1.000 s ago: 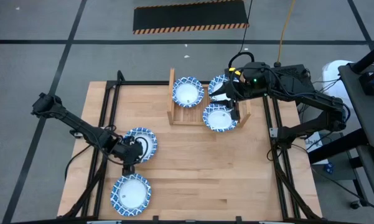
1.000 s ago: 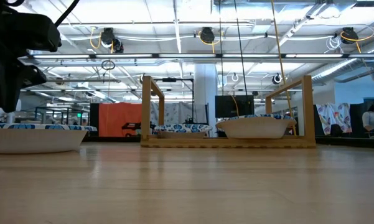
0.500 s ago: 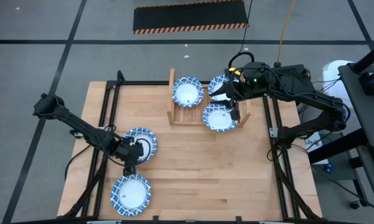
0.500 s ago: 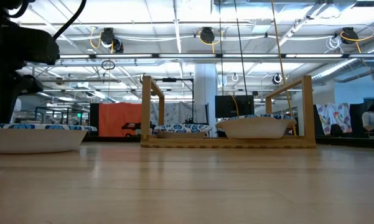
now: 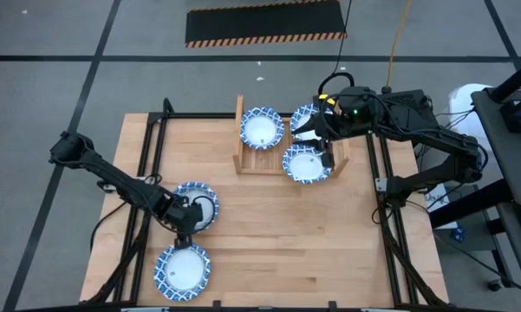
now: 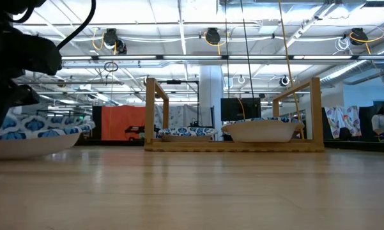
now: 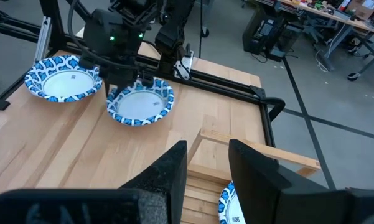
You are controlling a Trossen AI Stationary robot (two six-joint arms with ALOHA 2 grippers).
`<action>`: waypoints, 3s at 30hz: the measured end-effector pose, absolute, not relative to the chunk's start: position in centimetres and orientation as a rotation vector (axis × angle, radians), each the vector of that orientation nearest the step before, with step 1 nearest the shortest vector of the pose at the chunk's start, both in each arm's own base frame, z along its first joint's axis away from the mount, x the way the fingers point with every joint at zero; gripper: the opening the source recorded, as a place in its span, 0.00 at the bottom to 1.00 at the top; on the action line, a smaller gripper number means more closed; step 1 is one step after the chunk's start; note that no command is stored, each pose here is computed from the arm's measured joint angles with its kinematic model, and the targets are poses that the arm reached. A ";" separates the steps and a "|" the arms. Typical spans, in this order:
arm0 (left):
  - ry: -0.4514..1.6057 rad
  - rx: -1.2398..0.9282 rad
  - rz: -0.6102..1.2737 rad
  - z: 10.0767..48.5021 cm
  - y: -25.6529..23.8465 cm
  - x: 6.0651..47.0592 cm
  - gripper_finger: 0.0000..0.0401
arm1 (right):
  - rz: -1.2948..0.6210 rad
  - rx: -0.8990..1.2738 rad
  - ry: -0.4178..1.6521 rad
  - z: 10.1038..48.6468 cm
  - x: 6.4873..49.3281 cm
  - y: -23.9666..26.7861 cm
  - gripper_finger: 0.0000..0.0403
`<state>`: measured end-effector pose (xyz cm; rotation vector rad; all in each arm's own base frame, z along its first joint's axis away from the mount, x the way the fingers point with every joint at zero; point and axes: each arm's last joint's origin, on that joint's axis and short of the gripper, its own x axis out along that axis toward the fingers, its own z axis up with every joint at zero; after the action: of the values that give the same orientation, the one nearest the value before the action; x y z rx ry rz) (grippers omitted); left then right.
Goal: Place and stack bowls onto a shelf
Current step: Stack the right blue patterned bowl on top of the other blue patterned bowl on the shelf
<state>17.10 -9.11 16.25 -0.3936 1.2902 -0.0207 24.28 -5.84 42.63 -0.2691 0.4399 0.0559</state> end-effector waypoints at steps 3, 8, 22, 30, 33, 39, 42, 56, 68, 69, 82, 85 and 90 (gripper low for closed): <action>1.255 -0.428 -0.060 16.8 -9.4 17.5 0.24 | 0.056 -0.270 0.440 42.6 24.3 -5.8 0.28; 1.213 -0.464 -0.102 17.1 -9.7 18.0 0.24 | 0.060 -0.291 0.440 42.6 24.3 -5.8 0.28; 1.210 -0.516 -0.052 17.1 -9.7 18.0 0.24 | 0.060 -0.291 0.440 42.6 24.3 -5.8 0.28; 1.168 -0.582 -0.048 17.3 -9.9 18.4 0.24 | 0.060 -0.291 0.439 42.6 24.3 -5.8 0.28; 1.127 -0.611 -0.068 17.5 -10.3 18.9 0.24 | 0.060 -0.290 0.439 42.6 24.3 -5.8 0.28; 1.176 -0.567 -0.067 16.5 -10.8 19.0 0.24 | 0.060 -0.289 0.439 42.6 24.3 -5.8 0.28; 1.177 -0.566 -0.070 16.4 -10.9 19.0 0.24 | 0.060 -0.289 0.439 42.6 24.3 -5.8 0.28; 1.116 -0.441 -0.136 20.7 -11.4 20.3 0.24 | 0.060 -0.296 0.434 42.7 24.3 -5.9 0.28; 1.168 -0.491 0.050 20.0 -10.7 19.9 0.24 | 0.060 -0.296 0.434 42.7 24.3 -5.9 0.28; 1.177 -0.504 0.067 19.8 -10.7 20.0 0.24 | 0.060 -0.296 0.434 42.7 24.3 -5.9 0.28; 1.281 -0.547 0.154 17.3 -11.5 20.8 0.24 | 0.064 -0.317 0.432 42.7 24.3 -5.9 0.28; 1.285 -0.540 0.148 17.3 -11.5 20.8 0.24 | 0.064 -0.319 0.432 42.7 24.3 -5.9 0.28; 1.281 -0.542 0.145 17.5 -11.4 20.7 0.24 | 0.064 -0.319 0.431 42.7 24.3 -5.9 0.28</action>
<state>20.75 -11.39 17.50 -0.5421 1.2807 0.1450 24.32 -5.86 42.70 -0.3186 0.4314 0.0641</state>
